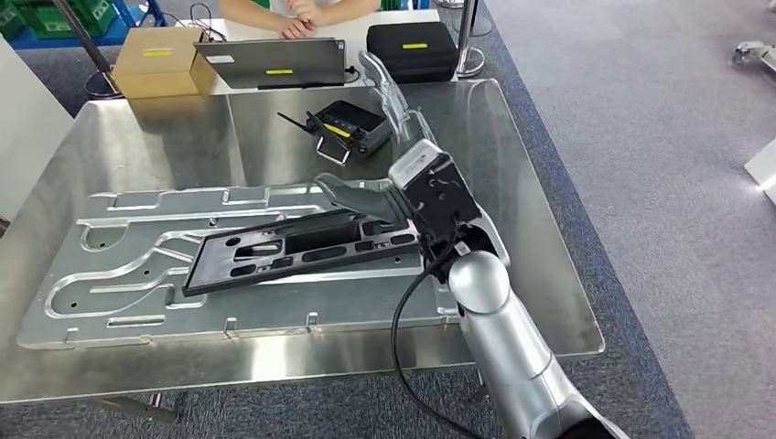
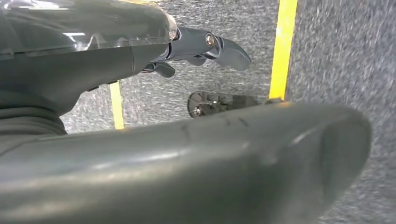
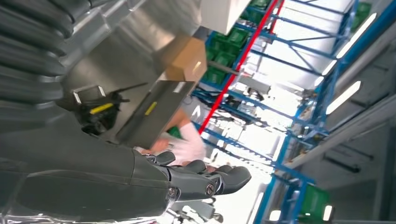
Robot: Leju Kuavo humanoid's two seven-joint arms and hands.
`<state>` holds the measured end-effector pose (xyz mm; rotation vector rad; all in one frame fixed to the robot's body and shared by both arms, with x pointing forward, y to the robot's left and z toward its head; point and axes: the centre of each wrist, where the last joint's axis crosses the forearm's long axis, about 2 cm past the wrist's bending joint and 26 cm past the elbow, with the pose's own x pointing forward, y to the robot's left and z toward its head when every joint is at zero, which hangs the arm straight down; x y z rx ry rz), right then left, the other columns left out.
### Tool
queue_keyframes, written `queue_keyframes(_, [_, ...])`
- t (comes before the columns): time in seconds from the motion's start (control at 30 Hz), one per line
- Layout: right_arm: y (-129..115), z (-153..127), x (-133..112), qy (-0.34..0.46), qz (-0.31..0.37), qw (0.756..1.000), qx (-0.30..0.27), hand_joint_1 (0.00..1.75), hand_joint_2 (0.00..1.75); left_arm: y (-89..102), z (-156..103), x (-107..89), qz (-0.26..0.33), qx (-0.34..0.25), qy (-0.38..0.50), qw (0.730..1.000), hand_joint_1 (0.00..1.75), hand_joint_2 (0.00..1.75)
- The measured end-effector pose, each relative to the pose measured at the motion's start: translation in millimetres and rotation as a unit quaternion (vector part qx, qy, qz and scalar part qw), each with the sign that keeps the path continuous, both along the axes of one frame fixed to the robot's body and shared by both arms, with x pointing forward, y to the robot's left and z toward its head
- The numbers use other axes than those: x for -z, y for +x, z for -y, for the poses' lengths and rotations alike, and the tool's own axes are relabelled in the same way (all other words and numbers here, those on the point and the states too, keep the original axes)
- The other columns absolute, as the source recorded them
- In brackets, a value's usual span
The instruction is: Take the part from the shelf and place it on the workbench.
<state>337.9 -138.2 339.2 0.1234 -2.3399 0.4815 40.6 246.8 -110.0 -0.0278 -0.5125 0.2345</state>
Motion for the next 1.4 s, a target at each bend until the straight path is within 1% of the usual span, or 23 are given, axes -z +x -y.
queue_keyframes(0.23, [-18.7,34.8,40.1,0.030,-0.013,0.998,0.047,0.00,0.00,1.0,4.4,-0.5,-0.005,-0.038,-0.002,0.999,0.00,0.00])
queue_keyframes(0.37, [-36.4,56.3,69.3,0.045,-0.023,0.995,0.083,0.00,0.00,0.1,8.0,-0.8,-0.014,-0.064,0.003,0.998,0.00,0.00])
queue_keyframes(0.5, [-51.5,76.3,86.9,0.057,-0.030,0.991,0.118,0.00,0.00,-1.3,12.7,-1.2,-0.018,-0.082,0.006,0.996,0.00,0.00])
queue_keyframes(0.7, [-74.5,115.1,115.8,0.080,-0.053,0.977,0.189,0.00,0.00,-6.1,15.6,-1.1,-0.023,-0.095,0.014,0.995,0.00,0.00])
queue_keyframes(0.83, [-95.5,140.8,134.1,0.087,-0.062,0.964,0.242,0.00,0.00,-8.0,15.0,-0.9,-0.026,-0.133,0.022,0.991,0.00,0.00])
queue_keyframes(0.97, [-111.1,159.9,140.5,0.080,-0.058,0.954,0.284,0.00,0.00,-2.8,13.8,-1.2,-0.021,-0.157,0.020,0.987,0.00,0.00])
queue_keyframes(1.03, [-116.2,165.0,141.4,0.065,-0.051,0.949,0.303,0.00,0.00,0.1,13.7,-1.5,-0.017,-0.164,0.018,0.986,0.00,0.00])
queue_keyframes(1.13, [-122.6,168.5,143.8,0.039,-0.043,0.944,0.325,0.00,0.00,-1.5,15.1,-1.5,-0.018,-0.169,0.016,0.985,0.00,0.00])
queue_keyframes(1.4, [-135.7,172.6,150.9,0.003,-0.035,0.937,0.347,0.00,0.00,-5.9,17.6,-1.4,-0.022,-0.172,0.015,0.985,0.00,0.00])
